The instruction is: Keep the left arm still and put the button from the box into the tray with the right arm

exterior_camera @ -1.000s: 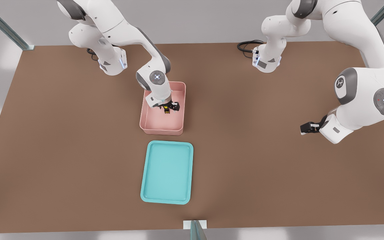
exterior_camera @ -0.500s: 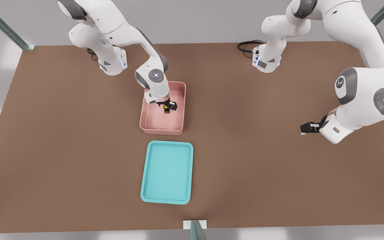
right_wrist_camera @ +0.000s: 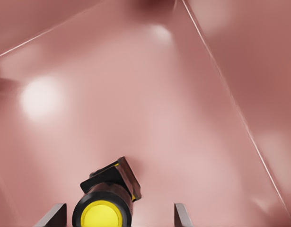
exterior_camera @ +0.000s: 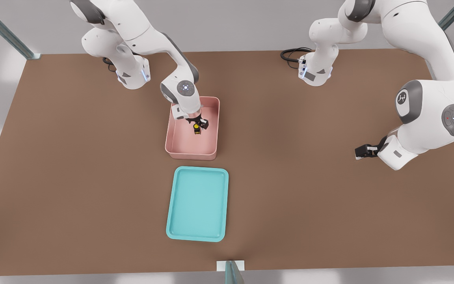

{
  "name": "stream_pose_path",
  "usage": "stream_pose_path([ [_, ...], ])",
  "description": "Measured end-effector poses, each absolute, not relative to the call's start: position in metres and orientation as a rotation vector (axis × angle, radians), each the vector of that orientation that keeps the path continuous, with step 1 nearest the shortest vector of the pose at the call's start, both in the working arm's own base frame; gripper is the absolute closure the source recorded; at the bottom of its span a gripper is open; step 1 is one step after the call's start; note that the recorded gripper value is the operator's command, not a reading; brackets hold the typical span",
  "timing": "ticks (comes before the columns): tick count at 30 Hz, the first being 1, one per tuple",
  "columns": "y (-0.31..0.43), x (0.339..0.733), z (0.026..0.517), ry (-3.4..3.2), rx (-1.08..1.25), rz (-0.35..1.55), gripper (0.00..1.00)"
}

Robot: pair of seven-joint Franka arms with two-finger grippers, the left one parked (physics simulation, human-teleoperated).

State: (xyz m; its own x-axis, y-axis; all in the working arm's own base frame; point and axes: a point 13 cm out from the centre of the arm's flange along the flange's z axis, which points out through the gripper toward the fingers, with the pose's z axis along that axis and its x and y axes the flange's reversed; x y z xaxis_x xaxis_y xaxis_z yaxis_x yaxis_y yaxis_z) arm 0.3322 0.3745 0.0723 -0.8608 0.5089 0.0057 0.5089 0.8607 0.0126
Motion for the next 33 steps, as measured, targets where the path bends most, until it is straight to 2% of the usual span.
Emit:
stream_pose_path([
  [4, 0.375, 0.333, 0.070, -3.021, -0.860, -0.029, 0.37],
  [6, 0.376, 0.335, 0.071, -3.017, -0.878, -0.035, 0.39],
  [12, 0.377, 0.336, 0.073, -3.007, -0.923, -0.047, 0.52],
  [14, 0.378, 0.339, 0.077, -3.005, -0.940, -0.059, 0.53],
  [20, 0.394, 0.360, 0.135, -3.030, -0.990, -0.191, 0.54],
  [27, 0.432, 0.436, 0.244, -3.038, -1.091, -0.333, 0.54],
  [30, 0.424, 0.487, 0.268, -3.008, -1.186, -0.317, 0.55],
  [33, 0.407, 0.539, 0.269, -2.960, -1.288, -0.283, 0.55],
])
